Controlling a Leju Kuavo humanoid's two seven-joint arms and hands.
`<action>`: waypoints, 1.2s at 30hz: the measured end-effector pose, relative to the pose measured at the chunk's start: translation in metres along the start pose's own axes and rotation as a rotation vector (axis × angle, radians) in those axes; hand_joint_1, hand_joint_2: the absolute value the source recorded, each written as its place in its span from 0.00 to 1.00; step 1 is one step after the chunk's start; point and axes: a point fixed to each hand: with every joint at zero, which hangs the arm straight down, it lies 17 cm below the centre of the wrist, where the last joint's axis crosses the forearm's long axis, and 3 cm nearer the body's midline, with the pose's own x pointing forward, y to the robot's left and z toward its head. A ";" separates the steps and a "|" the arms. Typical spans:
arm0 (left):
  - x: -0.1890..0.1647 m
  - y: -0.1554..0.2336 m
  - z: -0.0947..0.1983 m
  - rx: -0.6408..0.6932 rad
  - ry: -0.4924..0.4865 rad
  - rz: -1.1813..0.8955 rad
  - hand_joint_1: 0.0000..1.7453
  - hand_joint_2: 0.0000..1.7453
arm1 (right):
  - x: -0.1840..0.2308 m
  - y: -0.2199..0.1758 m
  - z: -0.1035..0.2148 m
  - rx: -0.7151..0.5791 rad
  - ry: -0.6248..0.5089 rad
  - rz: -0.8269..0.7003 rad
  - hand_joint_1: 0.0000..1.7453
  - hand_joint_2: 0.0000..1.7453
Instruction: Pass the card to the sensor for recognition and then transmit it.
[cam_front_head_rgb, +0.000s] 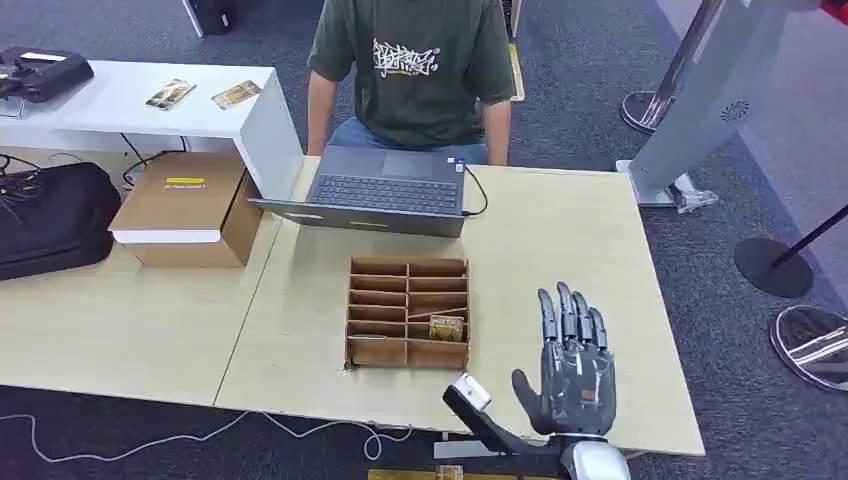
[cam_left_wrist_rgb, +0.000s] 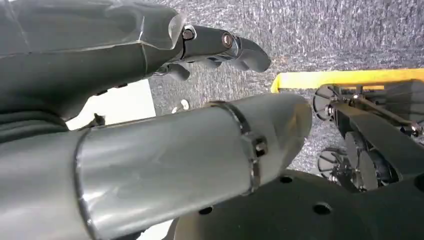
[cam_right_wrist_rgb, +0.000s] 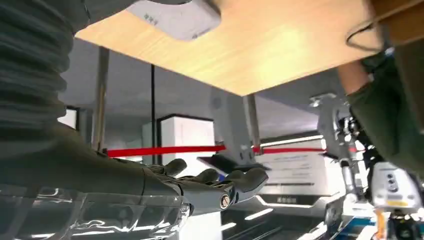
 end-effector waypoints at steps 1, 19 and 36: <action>0.000 0.000 0.000 0.001 0.000 0.003 0.00 0.00 | 0.006 0.004 0.003 0.019 -0.012 -0.007 0.00 1.00; -0.003 0.002 0.000 0.008 0.010 0.014 0.00 0.00 | 0.045 0.075 0.022 0.280 -0.014 -0.099 0.00 1.00; -0.002 0.003 0.001 0.004 0.011 0.003 0.00 0.00 | 0.087 0.077 -0.020 0.234 -0.124 -0.126 0.00 1.00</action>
